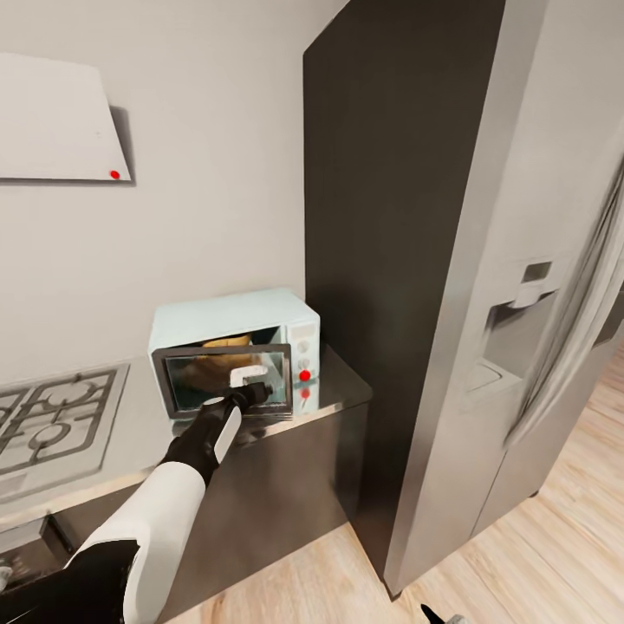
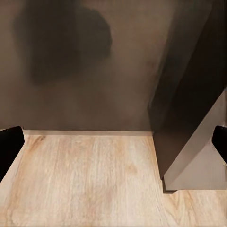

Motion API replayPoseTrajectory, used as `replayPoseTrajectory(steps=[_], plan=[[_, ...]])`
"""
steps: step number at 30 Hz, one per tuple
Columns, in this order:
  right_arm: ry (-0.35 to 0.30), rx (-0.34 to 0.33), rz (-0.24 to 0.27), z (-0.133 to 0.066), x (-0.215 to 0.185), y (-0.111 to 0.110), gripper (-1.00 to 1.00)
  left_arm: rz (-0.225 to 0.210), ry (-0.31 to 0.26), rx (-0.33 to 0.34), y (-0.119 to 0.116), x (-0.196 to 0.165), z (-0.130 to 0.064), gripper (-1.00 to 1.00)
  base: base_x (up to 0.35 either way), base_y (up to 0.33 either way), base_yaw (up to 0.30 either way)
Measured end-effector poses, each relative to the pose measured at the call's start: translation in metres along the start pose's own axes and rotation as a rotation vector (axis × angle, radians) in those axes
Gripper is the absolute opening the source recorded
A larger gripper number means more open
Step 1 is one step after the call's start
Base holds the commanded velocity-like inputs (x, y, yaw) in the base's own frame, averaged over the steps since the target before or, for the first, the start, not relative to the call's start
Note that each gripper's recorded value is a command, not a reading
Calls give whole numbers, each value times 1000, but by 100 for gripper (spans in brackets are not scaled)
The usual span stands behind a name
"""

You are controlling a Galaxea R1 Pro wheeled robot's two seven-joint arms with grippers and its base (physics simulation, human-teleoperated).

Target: In the kitchen, take the popcorn bag from the countertop, put it into the microwave, and heat it until the popcorn is cooked so the cooked popcorn ends up inside the bag.

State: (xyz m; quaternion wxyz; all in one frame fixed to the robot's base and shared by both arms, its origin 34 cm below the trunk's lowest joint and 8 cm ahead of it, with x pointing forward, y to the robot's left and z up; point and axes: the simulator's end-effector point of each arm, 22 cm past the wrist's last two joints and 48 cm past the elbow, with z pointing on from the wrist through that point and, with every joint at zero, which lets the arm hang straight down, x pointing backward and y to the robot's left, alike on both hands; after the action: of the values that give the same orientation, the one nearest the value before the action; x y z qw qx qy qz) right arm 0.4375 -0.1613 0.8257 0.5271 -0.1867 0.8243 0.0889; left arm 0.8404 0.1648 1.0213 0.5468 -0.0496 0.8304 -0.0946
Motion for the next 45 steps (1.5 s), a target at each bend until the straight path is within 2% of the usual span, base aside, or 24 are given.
replayPoseTrajectory(steps=[16,45], plan=[[1,-12,-1,-1,0,4,100,-1,-2,0,0,-1,0,100,111,-16,0],[6,-22,-2,-1,3,8,100,-2,-2,0,1,0,0,100,31,0,0]])
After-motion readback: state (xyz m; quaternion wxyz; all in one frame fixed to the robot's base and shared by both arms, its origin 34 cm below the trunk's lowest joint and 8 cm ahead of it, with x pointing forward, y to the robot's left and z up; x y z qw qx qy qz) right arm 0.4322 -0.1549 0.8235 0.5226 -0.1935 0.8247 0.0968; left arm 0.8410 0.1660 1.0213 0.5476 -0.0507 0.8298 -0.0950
